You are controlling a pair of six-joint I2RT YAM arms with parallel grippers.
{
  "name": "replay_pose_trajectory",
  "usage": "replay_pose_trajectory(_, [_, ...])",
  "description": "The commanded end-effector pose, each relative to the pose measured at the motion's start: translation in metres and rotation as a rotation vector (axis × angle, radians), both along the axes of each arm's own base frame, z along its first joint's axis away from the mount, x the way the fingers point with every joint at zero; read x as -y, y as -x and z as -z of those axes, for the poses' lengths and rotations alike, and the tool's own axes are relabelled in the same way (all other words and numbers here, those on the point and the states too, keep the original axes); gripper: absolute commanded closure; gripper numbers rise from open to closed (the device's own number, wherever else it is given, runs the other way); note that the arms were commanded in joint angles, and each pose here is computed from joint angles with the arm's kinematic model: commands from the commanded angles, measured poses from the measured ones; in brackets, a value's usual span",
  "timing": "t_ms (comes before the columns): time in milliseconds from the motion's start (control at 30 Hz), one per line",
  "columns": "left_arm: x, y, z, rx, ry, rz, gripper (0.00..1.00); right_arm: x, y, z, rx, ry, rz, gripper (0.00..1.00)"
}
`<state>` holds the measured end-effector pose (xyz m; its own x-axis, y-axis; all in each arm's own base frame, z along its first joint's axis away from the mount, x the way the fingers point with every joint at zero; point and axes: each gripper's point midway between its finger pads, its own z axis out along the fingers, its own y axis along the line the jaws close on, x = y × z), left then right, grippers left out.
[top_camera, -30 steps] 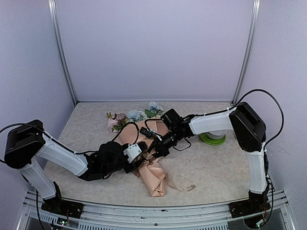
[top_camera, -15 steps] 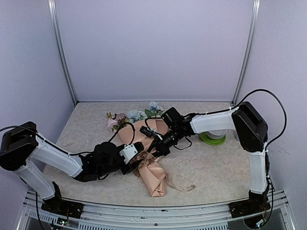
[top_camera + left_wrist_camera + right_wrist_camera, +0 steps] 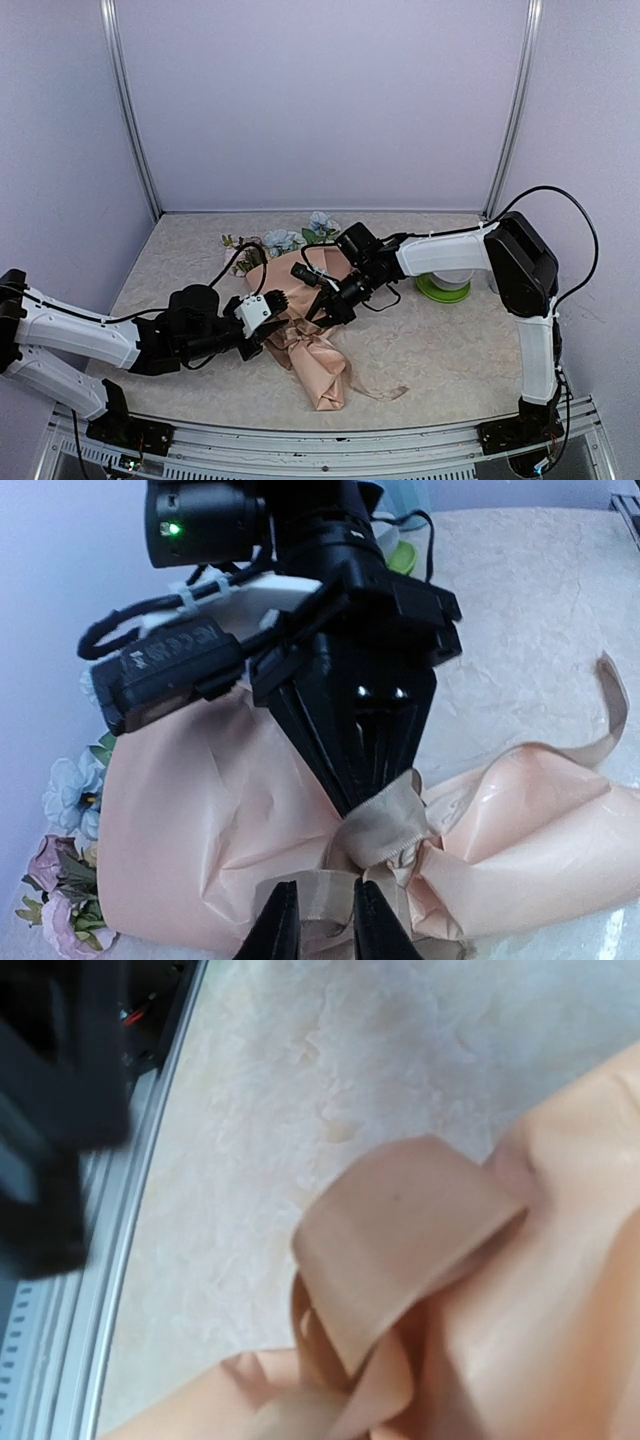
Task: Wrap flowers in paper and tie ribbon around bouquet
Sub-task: Cross the half-tied ribbon over the folded bouquet.
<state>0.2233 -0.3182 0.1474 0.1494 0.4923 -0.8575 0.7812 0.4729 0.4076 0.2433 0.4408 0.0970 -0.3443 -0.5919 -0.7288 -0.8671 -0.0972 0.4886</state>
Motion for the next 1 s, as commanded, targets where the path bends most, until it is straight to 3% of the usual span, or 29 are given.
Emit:
replay_pose_trajectory(0, [-0.002,0.022,0.033,-0.138,-0.076,0.074,0.83,-0.001,-0.001,-0.004,-0.007,-0.012,-0.017,0.94])
replay_pose_trajectory(133, [0.004,0.042,0.051,-0.238,-0.094,0.138,0.89,-0.001,0.002,-0.004,-0.024,-0.018,-0.026,0.91])
replay_pose_trajectory(567, [0.027,0.009,0.072,-0.18,-0.154,0.071,0.89,-0.004,0.004,0.004,-0.054,-0.018,-0.039,0.86])
replay_pose_trajectory(967, [0.027,-0.011,0.056,-0.136,-0.06,-0.009,0.87,-0.001,0.008,0.009,-0.046,0.009,-0.059,0.79])
